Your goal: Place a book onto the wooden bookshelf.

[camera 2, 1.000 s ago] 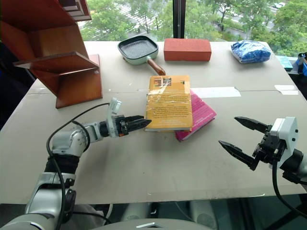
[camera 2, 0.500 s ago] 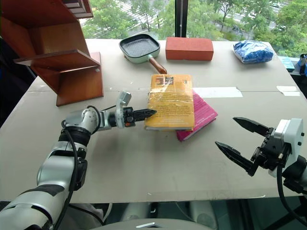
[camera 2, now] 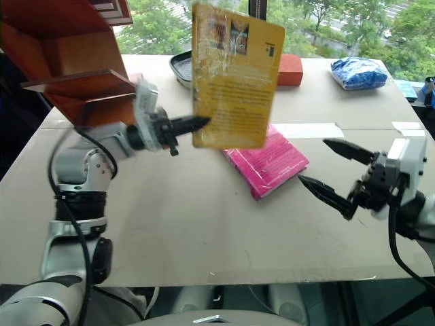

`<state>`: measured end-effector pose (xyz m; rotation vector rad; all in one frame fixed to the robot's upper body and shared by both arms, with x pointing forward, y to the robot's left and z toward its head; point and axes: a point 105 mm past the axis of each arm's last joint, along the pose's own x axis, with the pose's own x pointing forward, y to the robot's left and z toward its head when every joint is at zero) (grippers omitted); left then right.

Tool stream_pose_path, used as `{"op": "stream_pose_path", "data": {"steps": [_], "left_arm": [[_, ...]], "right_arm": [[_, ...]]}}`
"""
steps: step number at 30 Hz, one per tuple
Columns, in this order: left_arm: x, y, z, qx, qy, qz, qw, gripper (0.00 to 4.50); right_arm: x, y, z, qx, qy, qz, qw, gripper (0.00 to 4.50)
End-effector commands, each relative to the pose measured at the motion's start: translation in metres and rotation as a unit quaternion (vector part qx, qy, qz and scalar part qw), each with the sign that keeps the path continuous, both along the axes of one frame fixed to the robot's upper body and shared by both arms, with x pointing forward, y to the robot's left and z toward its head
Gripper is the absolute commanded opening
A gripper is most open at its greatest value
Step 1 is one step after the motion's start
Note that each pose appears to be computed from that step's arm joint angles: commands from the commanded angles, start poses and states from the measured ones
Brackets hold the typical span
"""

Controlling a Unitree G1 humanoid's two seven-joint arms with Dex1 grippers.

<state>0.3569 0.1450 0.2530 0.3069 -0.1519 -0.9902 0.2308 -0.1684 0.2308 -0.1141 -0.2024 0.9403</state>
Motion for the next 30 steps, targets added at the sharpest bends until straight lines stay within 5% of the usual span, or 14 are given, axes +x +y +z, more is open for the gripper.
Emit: {"op": "stream_pose_path", "data": {"steps": [1, 7, 13, 18, 30], "left_arm": [[-0.004, 0.041, 0.073, 0.126, -0.235, 0.096, 0.959, 0.11], [-0.013, 0.111, 0.119, 0.351, -0.382, 0.23, 0.823, 0.11], [-0.014, 0.168, 0.123, 0.473, -0.385, 0.308, 0.73, 0.11], [-0.014, 0.191, 0.121, 0.506, -0.378, 0.341, 0.697, 0.11], [-0.018, 0.23, 0.11, 0.543, -0.29, 0.393, 0.683, 0.11]], "right_arm": [[0.01, 0.01, 0.008, 0.008, -0.015, 0.018, 1.0, 4.5], [0.024, 0.029, 0.034, 0.074, -0.031, 0.056, 0.995, 4.5], [0.027, 0.039, 0.059, 0.113, -0.048, 0.085, 0.989, 4.5], [0.024, 0.046, 0.077, 0.14, -0.059, 0.099, 0.984, 4.5], [0.023, 0.048, 0.074, 0.139, -0.054, 0.098, 0.984, 4.5]]}}
